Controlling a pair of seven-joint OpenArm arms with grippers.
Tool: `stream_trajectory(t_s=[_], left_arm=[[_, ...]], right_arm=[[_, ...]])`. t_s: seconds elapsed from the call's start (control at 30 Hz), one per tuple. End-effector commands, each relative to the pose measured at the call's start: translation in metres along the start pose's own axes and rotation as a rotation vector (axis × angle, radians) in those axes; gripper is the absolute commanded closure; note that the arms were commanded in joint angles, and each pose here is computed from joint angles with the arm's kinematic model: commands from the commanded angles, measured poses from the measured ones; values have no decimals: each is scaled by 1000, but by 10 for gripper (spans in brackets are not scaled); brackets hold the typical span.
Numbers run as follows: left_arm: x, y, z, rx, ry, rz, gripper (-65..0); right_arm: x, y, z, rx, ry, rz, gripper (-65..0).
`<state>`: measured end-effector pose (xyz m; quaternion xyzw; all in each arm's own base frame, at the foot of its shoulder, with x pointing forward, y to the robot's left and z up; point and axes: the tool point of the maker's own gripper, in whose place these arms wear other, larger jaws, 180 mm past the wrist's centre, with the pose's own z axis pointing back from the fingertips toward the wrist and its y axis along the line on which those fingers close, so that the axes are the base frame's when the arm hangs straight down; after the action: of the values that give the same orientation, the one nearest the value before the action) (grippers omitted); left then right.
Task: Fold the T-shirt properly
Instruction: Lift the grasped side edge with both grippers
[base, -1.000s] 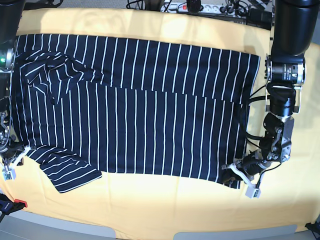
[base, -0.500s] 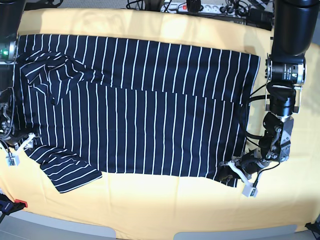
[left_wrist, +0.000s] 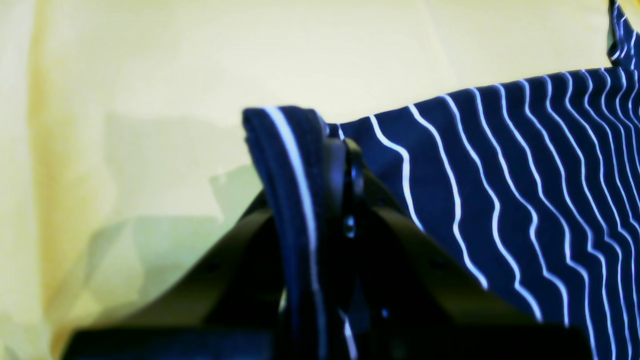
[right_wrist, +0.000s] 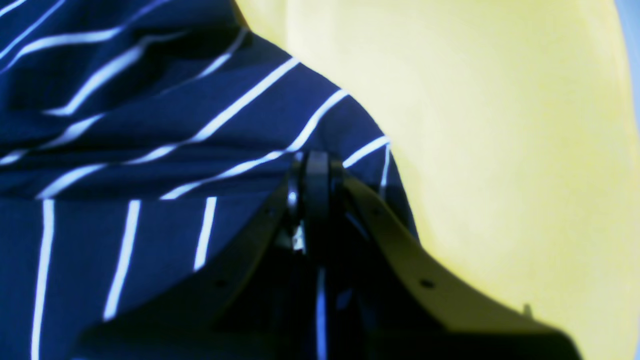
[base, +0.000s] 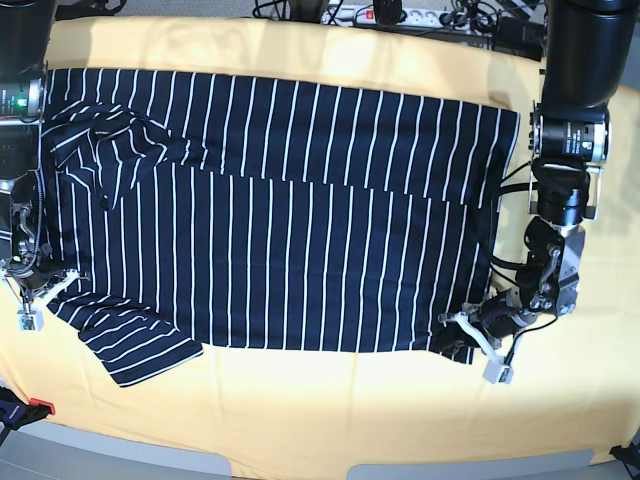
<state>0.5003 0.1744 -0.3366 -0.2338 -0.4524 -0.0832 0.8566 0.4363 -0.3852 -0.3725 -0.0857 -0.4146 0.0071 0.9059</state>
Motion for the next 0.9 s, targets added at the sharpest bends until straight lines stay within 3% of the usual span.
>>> stream_trajectory(t_s=[0.0,0.2,0.53,0.7,0.87], left_arm=[[33,-1,4,-8,-76,-16,0],[32,-1,4,-8,-76,-15,0],[34,-1,4,-9,-78,-16,0],[37,-22,6,-124,-83,-76,0],[36,-25,6,-137,-83,-80,0]], right_arm=[[28,-14,6,-6,-68,15,0],[24,13,9,150,-55,75,0],[47,-9,13,79,-86,60,0],[64,-3,19,154,-112,91,0],[54,2,20,181,-62,109,0]])
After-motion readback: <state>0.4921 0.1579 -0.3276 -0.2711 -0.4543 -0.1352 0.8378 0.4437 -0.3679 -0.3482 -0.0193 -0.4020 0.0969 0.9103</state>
